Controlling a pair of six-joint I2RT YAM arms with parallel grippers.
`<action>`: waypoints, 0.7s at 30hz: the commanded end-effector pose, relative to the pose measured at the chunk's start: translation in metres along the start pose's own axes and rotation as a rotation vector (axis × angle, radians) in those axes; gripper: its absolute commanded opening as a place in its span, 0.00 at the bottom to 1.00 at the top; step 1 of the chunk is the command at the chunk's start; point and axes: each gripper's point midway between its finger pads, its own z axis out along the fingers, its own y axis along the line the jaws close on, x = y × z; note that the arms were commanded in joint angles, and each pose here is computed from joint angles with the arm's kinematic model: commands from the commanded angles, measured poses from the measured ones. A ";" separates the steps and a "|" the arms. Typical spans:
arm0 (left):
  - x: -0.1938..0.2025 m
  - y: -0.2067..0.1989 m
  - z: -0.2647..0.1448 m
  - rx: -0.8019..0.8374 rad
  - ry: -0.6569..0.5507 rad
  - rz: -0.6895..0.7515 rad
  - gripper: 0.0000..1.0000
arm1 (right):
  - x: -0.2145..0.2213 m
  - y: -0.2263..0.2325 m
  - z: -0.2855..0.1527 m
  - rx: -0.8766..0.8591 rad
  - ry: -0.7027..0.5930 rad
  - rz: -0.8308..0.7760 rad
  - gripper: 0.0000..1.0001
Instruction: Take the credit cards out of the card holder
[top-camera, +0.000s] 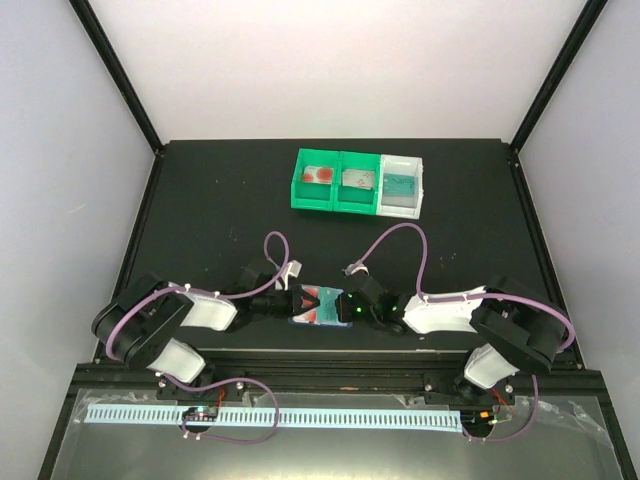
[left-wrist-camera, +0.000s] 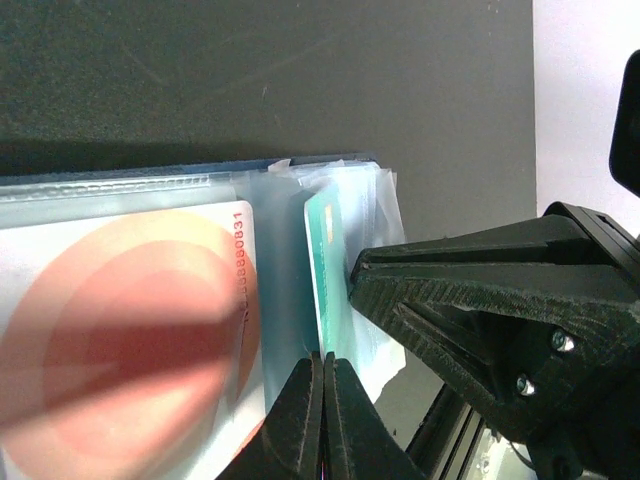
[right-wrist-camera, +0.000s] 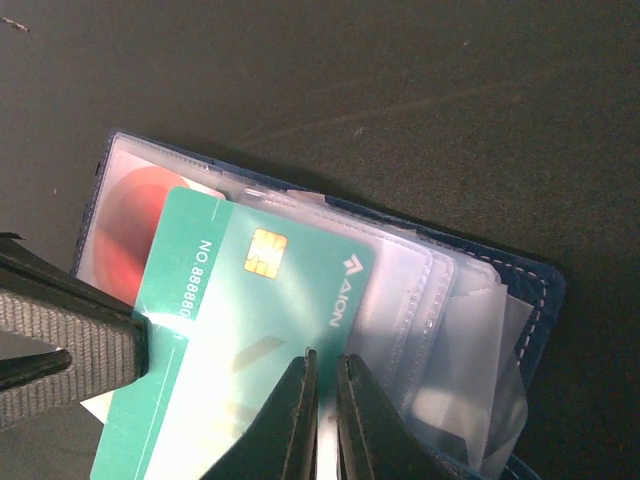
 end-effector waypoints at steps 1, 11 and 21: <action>-0.004 0.005 -0.007 -0.034 -0.028 0.036 0.02 | 0.026 -0.028 0.004 0.091 0.075 0.003 0.08; -0.003 0.018 -0.018 -0.061 -0.055 0.008 0.02 | 0.025 -0.028 0.005 0.095 0.077 0.006 0.08; -0.018 0.016 -0.045 -0.089 -0.181 0.021 0.02 | 0.018 -0.020 0.003 0.081 0.065 -0.001 0.08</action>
